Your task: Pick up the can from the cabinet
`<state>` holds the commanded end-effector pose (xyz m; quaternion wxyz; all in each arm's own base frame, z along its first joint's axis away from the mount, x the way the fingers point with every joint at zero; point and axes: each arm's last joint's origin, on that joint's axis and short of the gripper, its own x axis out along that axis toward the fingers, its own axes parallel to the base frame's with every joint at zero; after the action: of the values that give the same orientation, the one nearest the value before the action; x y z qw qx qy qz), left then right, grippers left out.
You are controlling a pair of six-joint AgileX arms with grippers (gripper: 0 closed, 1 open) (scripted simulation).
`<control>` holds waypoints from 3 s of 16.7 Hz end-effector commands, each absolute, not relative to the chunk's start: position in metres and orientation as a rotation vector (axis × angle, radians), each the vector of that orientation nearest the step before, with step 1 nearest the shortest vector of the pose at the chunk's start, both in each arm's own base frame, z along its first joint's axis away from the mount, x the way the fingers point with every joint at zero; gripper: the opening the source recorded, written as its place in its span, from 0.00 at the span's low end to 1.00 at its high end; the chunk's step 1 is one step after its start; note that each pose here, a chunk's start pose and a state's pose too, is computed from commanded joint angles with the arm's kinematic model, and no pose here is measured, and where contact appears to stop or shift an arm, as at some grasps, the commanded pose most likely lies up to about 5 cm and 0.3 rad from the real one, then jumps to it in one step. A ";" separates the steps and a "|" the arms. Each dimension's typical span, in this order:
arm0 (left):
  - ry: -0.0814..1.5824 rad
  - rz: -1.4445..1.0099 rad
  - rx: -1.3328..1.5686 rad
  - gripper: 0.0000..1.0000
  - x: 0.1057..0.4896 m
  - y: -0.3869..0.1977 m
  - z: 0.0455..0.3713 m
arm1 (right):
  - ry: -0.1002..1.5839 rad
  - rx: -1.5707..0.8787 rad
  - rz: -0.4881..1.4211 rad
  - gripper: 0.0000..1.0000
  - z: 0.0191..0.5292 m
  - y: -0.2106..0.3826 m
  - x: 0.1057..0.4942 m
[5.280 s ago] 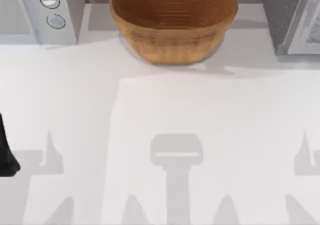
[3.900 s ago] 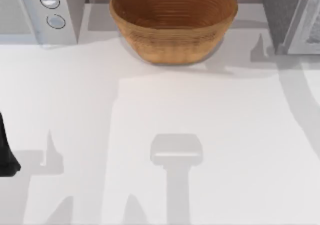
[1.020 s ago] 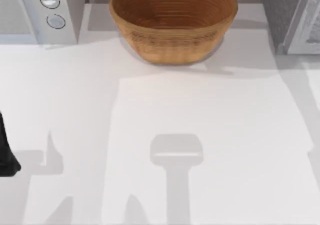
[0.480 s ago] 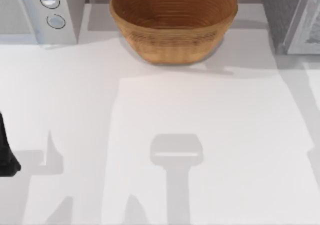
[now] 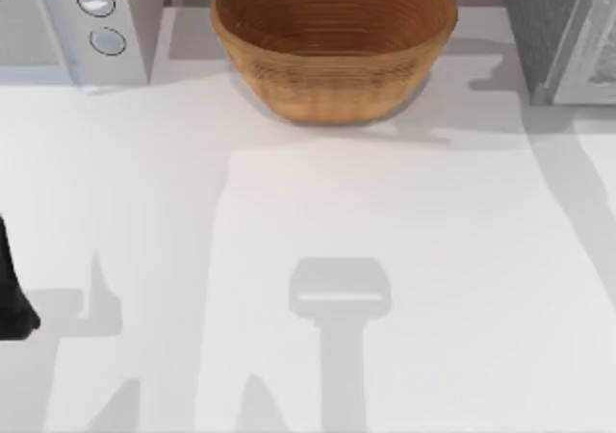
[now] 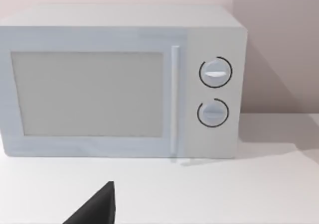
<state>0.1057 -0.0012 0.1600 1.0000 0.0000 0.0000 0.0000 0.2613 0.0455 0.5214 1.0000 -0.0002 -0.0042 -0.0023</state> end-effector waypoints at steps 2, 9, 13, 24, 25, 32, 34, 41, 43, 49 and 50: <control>0.000 0.000 0.000 1.00 0.106 -0.001 0.160 | -0.008 -0.001 -0.005 0.00 0.534 0.044 0.217; 0.000 0.000 0.000 1.00 0.106 -0.001 0.160 | -0.010 -0.001 -0.005 0.00 0.543 0.039 0.166; 0.000 0.000 0.000 1.00 0.106 -0.001 0.160 | 0.000 -0.002 -0.008 0.00 0.538 0.038 0.167; 0.000 0.000 0.000 1.00 0.106 -0.001 0.160 | 0.022 -0.006 0.006 0.00 0.419 0.017 0.127; 0.000 0.000 0.000 1.00 0.106 -0.001 0.160 | 0.017 -0.004 0.006 0.00 0.401 0.015 0.122; 0.000 0.000 0.000 1.00 0.106 -0.001 0.160 | 0.019 0.000 0.001 0.00 0.245 0.003 0.105; 0.000 0.000 0.000 1.00 0.106 -0.001 0.160 | 0.018 0.000 0.000 0.00 0.208 0.001 0.104; 0.000 0.000 0.000 1.00 0.106 -0.001 0.160 | 0.000 0.000 0.000 0.00 0.160 -0.001 0.106; 0.000 0.000 0.000 1.00 0.106 -0.001 0.160 | 0.000 0.000 0.000 0.00 0.160 -0.001 0.106; 0.000 0.000 0.000 1.00 0.106 -0.001 0.160 | 0.026 0.006 0.035 0.00 0.164 0.000 0.111; 0.000 0.000 0.000 1.00 0.106 -0.001 0.160 | 0.035 0.009 0.051 0.00 0.167 0.000 0.114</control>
<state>0.1057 -0.0012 0.1600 1.0000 0.0000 0.0000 0.0000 0.1137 0.0005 0.1673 0.9995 0.0044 0.0176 0.0257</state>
